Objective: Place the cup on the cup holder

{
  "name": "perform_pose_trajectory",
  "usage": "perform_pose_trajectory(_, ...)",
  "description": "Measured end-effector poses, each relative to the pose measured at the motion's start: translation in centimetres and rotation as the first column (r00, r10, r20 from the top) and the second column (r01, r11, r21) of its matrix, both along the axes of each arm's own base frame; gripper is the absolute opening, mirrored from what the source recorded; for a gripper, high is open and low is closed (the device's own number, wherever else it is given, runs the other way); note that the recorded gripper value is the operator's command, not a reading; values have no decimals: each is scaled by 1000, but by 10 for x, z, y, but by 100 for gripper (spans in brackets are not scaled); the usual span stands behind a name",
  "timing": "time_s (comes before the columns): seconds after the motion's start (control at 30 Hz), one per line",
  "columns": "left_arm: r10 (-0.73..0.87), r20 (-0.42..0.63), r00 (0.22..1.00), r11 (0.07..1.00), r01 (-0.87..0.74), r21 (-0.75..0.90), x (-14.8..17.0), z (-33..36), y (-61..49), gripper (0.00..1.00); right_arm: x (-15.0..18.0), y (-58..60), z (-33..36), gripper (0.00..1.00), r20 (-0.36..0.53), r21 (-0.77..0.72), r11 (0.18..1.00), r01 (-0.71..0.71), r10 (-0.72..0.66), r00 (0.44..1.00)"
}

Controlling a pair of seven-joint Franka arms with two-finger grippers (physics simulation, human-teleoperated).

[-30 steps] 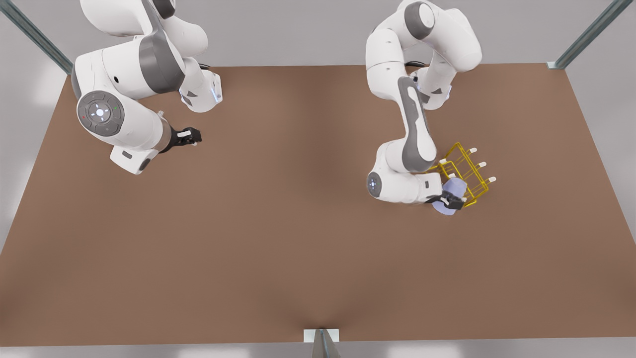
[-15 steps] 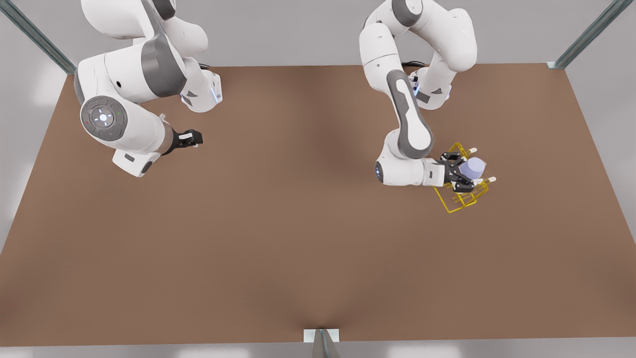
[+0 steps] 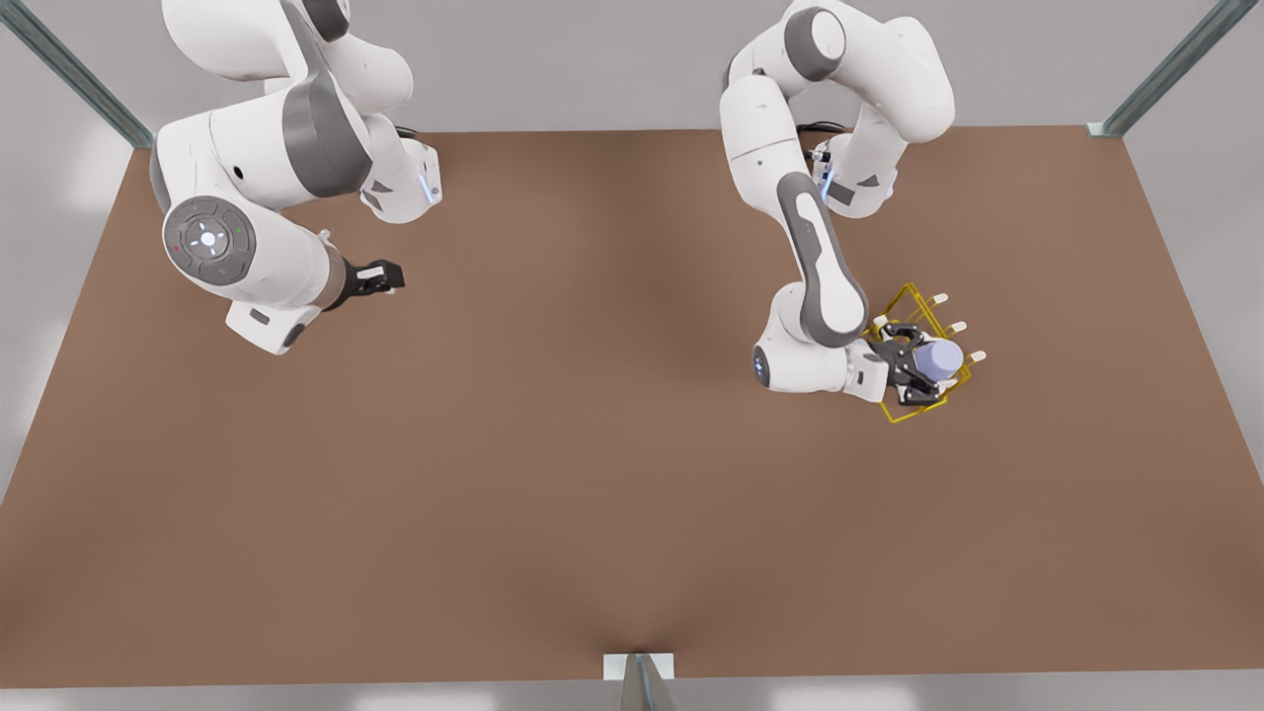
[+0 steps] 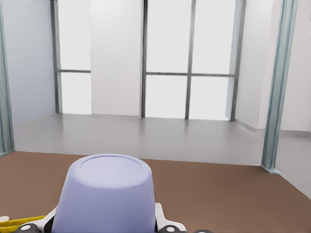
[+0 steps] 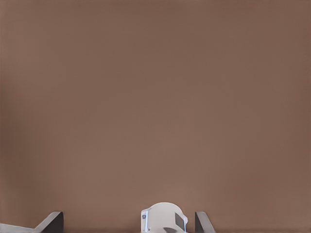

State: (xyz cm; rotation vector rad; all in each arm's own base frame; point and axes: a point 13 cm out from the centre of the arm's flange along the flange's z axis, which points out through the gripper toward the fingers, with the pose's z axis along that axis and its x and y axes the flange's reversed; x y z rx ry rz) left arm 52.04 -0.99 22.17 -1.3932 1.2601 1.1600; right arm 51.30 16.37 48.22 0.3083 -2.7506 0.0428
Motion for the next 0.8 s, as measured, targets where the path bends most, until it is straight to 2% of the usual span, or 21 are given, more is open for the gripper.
perform_pose_trajectory(0.03, -3, -5, 1000, 1000, 3, 3, 1, -1, 1, 100, 0, 0, 0, 100, 0, 0, 1000, 0, 0, 1000)
perform_pose_trajectory(0.2, -11, -17, 1000, 1000, 11, -1, 3, 0, 2, 100, 0, 0, 0, 100, 0, -1, 1000, 0, 0, 1000)
perform_pose_trajectory(0.33, -48, 27, 998, 990, 52, -133, 4, 38, -41, 100, 0, 0, 0, 100, 0, -1, 1000, 0, 0, 1000)
perform_pose_trajectory(0.4, -37, 113, 993, 951, 69, -301, 28, 88, -93, 100, 0, -1, 0, 100, 1, -3, 1000, 1, -1, 1000)
perform_pose_trajectory(0.47, 101, 216, 971, 818, 42, -574, 64, 205, -111, 100, 3, -7, 0, 100, 4, -8, 1000, 13, -13, 1000)
perform_pose_trajectory(0.53, 186, 121, 975, 614, -19, -789, 69, 255, -80, 100, 3, -8, 1, 100, 6, -11, 1000, 15, -15, 1000)
perform_pose_trajectory(0.57, 130, 11, 991, 469, -52, -881, 80, 247, -73, 100, 3, -8, 1, 100, 6, -12, 1000, 16, -15, 1000)
perform_pose_trajectory(0.6, -4, -95, 995, 317, -89, -944, 91, 229, -80, 100, 3, -8, 1, 100, 7, -13, 1000, 16, -16, 1000)
perform_pose_trajectory(0.63, -179, -163, 970, 174, -132, -976, 87, 213, -100, 100, 3, -9, 1, 100, 7, -13, 1000, 16, -16, 1000)
perform_pose_trajectory(0.67, -340, -187, 922, 94, -165, -982, 69, 206, -122, 100, 3, -9, 1, 100, 7, -13, 1000, 17, -17, 1000)
perform_pose_trajectory(0.73, -548, -179, 817, 76, -164, -983, 35, 207, -165, 100, 3, -9, 1, 100, 7, -14, 1000, 17, -17, 1000)
perform_pose_trajectory(0.8, -649, -144, 747, 73, -127, -989, 26, 227, -177, 100, 3, -9, 1, 100, 7, -14, 1000, 18, -18, 1000)
